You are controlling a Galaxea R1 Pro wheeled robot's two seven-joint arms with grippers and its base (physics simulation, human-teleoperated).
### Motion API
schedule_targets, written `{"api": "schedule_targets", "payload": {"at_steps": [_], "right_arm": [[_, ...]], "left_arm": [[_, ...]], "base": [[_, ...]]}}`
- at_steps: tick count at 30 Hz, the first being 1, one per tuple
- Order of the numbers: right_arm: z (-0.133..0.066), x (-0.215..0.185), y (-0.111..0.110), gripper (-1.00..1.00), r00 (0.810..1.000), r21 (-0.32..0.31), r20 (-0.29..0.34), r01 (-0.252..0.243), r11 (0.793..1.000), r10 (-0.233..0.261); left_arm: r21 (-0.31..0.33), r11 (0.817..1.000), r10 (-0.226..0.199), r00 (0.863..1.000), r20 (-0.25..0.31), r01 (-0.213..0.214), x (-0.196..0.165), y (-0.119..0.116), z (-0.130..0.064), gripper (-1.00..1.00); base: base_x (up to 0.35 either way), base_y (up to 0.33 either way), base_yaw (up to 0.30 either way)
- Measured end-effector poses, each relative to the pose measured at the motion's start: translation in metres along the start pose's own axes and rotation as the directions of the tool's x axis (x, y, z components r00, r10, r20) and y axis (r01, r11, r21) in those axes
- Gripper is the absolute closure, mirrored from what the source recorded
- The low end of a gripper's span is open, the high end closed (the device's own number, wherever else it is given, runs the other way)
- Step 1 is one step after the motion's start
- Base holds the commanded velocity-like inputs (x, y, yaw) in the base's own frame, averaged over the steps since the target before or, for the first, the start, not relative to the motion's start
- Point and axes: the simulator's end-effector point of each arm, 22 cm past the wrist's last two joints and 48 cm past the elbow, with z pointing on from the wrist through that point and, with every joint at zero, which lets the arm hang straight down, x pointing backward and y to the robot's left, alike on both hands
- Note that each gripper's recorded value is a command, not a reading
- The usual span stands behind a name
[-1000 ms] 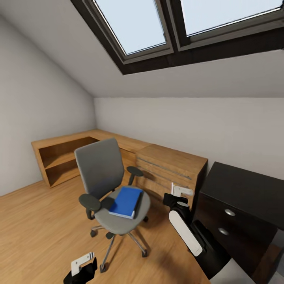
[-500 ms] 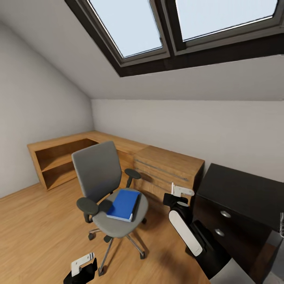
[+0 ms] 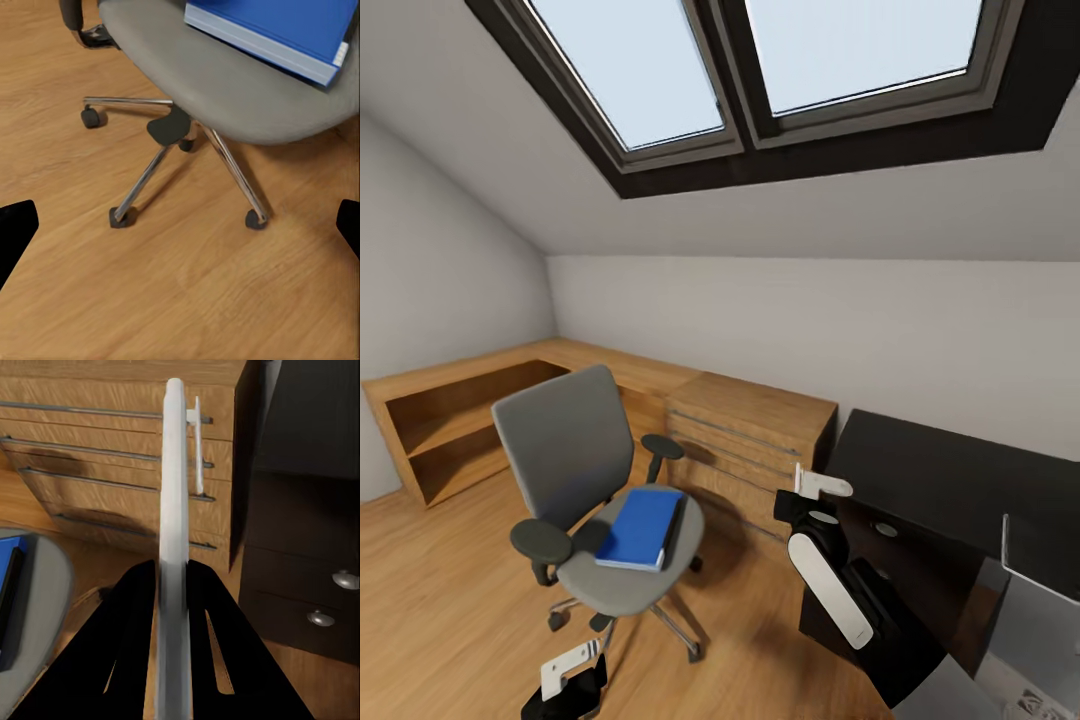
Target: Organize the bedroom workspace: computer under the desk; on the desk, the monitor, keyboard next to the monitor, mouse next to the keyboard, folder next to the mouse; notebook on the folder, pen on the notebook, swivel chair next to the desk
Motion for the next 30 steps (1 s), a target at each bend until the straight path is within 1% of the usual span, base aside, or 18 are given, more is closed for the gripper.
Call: {"api": "schedule_targets", "payload": {"at_steps": [9, 18, 30], "right_arm": [[0.0, -0.003, -0.003, 1.0, 1.0, 0.004, 0.005, -0.007, 1.0, 0.007], [0.001, -0.007, -0.01, 1.0, 1.0, 0.015, 0.008, -0.028, 0.999, 0.028], [0.003, -0.007, -0.016, 1.0, 1.0, 0.029, 0.007, -0.024, 0.999, 0.024]], "left_arm": [[0.002, 1.0, 0.0, 1.0, 0.003, 0.0, -0.001, -0.001, 0.0, -1.0], [0.003, 1.0, 0.0, 1.0, 0.006, 0.0, -0.003, -0.001, -0.001, -1.0], [0.008, 1.0, 0.002, 1.0, 0.01, -0.002, -0.004, -0.003, -0.002, -1.0]], "base": [[0.0, 0.0, -0.266], [0.0, 0.0, -0.269], [0.0, 0.0, -0.277]]}}
